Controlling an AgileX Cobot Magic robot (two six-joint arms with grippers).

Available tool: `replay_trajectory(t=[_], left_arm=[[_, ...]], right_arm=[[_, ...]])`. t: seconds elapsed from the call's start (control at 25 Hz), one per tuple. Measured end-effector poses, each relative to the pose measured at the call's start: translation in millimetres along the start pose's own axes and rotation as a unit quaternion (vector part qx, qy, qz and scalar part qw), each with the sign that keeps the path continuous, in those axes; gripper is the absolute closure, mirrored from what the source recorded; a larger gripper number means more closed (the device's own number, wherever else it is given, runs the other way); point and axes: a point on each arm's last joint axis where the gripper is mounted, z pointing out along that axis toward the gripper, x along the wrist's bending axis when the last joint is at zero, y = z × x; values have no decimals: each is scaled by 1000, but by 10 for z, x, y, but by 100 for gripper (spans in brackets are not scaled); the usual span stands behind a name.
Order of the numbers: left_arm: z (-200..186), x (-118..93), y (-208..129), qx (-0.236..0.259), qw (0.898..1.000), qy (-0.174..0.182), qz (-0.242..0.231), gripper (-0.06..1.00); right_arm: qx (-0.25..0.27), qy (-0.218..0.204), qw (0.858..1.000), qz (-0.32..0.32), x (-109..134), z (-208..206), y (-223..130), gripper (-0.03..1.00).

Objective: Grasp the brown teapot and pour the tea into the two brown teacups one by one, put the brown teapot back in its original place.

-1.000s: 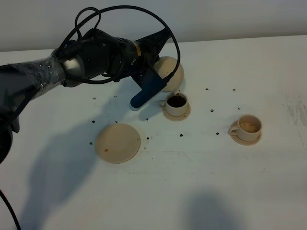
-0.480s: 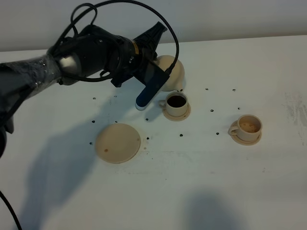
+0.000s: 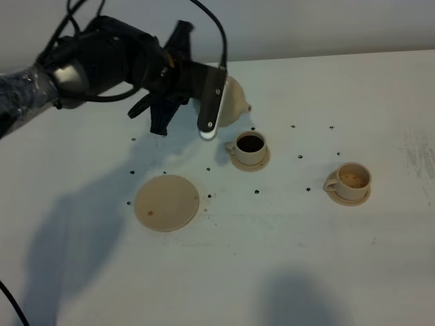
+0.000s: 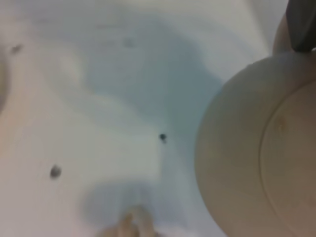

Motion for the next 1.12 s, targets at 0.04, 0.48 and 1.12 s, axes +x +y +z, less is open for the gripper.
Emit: replay_trajectory(t=[0.04,0.48,1.12], left_arm=[[-5,-10,-23,2,999,-8,-37,85],[-6,-77,-110,-5,937,-62,-344,85],[16,-208,-102,35,864,-122,-488,85]], right_arm=[[0,0,1000,0,0,0,0,39],[0,0,1000,0,0,0,0,39],[0,0,1000,0,0,0,0,39]])
